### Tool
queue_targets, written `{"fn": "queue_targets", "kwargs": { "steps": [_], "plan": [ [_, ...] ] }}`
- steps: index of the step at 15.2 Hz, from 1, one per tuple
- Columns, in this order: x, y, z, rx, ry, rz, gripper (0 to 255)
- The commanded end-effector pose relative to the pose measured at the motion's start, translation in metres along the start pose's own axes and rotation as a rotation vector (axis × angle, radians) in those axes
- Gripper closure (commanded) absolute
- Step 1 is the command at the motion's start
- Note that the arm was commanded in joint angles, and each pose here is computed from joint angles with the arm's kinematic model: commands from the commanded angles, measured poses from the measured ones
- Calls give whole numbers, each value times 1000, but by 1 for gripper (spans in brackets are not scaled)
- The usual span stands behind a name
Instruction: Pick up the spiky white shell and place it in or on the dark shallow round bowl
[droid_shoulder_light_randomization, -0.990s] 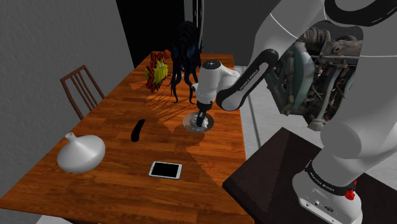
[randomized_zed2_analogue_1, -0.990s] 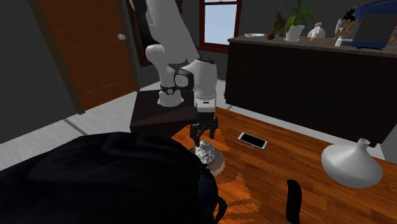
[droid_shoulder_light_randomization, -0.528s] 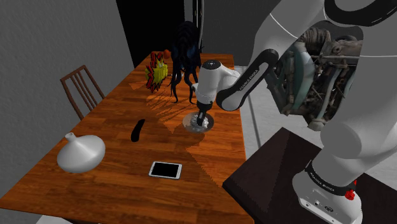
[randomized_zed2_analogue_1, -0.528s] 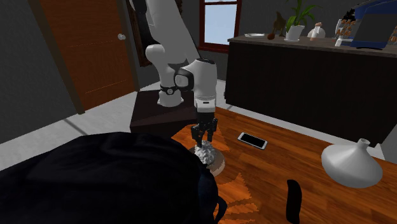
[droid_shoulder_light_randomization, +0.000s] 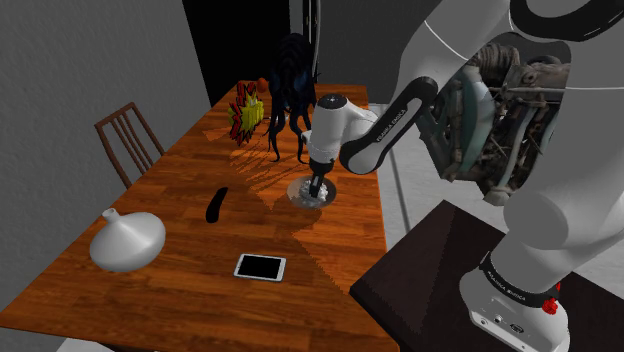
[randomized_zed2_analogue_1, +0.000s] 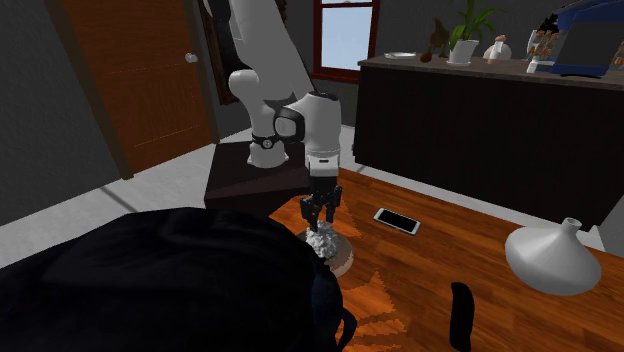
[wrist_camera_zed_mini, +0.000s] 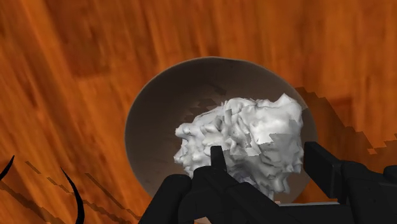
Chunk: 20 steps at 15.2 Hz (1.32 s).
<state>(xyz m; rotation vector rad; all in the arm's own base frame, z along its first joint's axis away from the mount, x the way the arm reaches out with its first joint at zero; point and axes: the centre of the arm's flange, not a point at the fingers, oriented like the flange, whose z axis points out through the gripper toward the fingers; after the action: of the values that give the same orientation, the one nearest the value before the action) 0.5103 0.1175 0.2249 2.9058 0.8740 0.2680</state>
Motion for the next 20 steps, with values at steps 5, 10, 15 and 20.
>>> {"fn": "queue_targets", "kwargs": {
  "steps": [5, 10, 15, 20],
  "plan": [
    [3, 3, -25, 1, -2, 0, 255],
    [7, 7, -51, 1, -2, 0, 255],
    [11, 11, -77, 1, -2, 0, 255],
    [14, 15, -103, 1, -2, 0, 255]
  ]
}}
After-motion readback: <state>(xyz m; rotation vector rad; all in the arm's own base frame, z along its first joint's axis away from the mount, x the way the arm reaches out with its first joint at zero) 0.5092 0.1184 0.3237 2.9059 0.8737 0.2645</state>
